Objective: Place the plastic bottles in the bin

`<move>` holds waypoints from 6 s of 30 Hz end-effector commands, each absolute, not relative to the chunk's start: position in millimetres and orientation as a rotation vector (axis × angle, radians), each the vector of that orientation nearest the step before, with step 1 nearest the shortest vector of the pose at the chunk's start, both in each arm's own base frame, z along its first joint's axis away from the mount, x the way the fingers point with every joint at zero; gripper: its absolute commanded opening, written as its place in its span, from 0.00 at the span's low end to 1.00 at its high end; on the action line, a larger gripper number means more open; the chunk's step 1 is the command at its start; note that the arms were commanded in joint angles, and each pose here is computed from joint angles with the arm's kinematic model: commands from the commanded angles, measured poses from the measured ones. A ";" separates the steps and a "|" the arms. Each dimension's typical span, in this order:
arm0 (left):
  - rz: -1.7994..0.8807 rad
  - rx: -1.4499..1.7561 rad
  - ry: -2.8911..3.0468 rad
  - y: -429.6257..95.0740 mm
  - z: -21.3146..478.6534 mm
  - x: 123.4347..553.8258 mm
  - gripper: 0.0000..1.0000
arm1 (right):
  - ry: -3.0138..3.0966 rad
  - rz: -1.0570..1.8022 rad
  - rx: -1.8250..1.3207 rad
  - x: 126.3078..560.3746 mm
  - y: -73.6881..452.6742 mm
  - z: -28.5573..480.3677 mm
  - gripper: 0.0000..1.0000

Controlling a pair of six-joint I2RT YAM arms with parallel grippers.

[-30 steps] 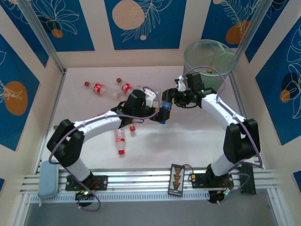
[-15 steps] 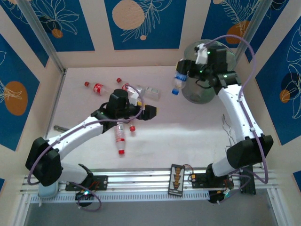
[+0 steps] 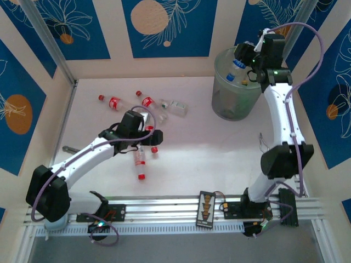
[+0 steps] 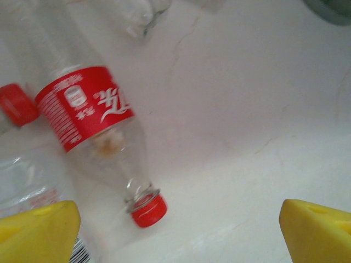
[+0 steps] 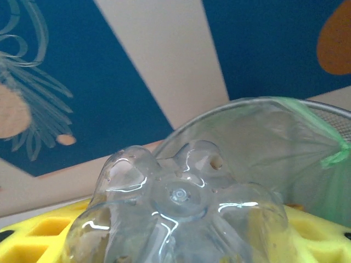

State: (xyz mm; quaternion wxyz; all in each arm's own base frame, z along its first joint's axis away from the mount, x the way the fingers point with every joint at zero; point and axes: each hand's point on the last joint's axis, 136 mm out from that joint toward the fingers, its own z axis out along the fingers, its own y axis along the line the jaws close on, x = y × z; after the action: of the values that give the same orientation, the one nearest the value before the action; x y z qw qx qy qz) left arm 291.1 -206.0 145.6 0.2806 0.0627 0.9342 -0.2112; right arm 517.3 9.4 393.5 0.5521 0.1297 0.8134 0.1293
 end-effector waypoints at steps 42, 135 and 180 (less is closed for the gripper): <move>-0.387 0.120 2.638 -176.4 101.7 274.6 0.93 | 2.554 0.487 0.349 562.9 23.8 159.3 0.76; -0.313 0.006 2.796 -159.8 44.0 235.1 0.54 | 2.309 1.011 -0.222 351.3 190.2 270.6 0.74; -1.247 0.390 2.208 -300.8 199.0 271.0 0.55 | 2.337 1.466 -0.444 349.9 338.0 214.9 0.50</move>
State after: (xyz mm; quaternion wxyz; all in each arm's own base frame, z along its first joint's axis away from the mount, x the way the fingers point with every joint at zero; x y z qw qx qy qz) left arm 272.6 -287.0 175.3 0.2644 0.1148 0.8523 -0.4365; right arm 348.1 332.3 204.0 0.1673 -0.1443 0.8300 0.5121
